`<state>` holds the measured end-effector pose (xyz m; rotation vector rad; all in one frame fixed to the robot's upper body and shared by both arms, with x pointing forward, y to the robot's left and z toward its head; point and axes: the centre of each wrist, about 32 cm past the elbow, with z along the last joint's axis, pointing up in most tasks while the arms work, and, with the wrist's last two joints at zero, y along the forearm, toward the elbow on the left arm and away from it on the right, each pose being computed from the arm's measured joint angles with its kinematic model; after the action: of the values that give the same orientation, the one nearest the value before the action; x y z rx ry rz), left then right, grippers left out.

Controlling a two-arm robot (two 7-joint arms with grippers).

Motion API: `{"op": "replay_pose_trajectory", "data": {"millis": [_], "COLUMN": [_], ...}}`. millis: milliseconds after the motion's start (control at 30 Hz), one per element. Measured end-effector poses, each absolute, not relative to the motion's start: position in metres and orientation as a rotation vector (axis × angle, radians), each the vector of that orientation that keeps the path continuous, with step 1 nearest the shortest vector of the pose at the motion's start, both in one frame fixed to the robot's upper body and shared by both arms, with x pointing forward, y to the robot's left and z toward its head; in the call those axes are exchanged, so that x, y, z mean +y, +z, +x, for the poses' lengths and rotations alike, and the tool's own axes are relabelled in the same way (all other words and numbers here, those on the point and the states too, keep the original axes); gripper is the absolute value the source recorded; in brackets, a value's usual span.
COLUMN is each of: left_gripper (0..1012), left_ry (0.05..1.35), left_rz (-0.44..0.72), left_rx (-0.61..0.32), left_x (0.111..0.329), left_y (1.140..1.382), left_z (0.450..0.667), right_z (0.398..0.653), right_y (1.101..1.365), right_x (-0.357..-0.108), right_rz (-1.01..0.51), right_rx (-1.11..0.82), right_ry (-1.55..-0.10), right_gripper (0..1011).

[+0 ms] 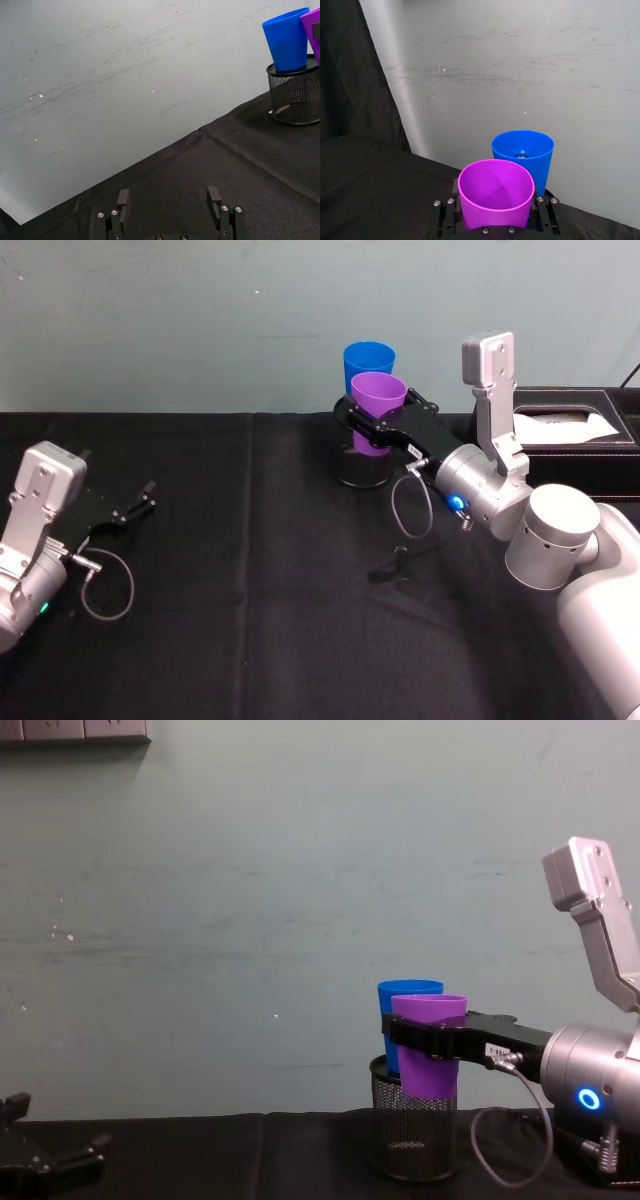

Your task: Pick up one cup with a gripper and tap it against the other cup.

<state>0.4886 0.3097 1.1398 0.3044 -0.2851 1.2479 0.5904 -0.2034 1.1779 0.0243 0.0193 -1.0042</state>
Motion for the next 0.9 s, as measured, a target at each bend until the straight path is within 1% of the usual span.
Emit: {"op": "replay_pose_trajectory", "data": {"millis": [900], "left_gripper": [1000], "left_ry": [1.248], "left_rz": [0.304], "left_rx": [-0.285], "left_x": [0.3096], "left_y": [1.1398], "left_z": [0.4886], "right_z": [0.5904], "right_y": [1.1779], "right_x": [-0.2034], "right_rz": [0.024], "right_rx": [0.019], "right_ry": [-1.004], "right_gripper": [729]}}
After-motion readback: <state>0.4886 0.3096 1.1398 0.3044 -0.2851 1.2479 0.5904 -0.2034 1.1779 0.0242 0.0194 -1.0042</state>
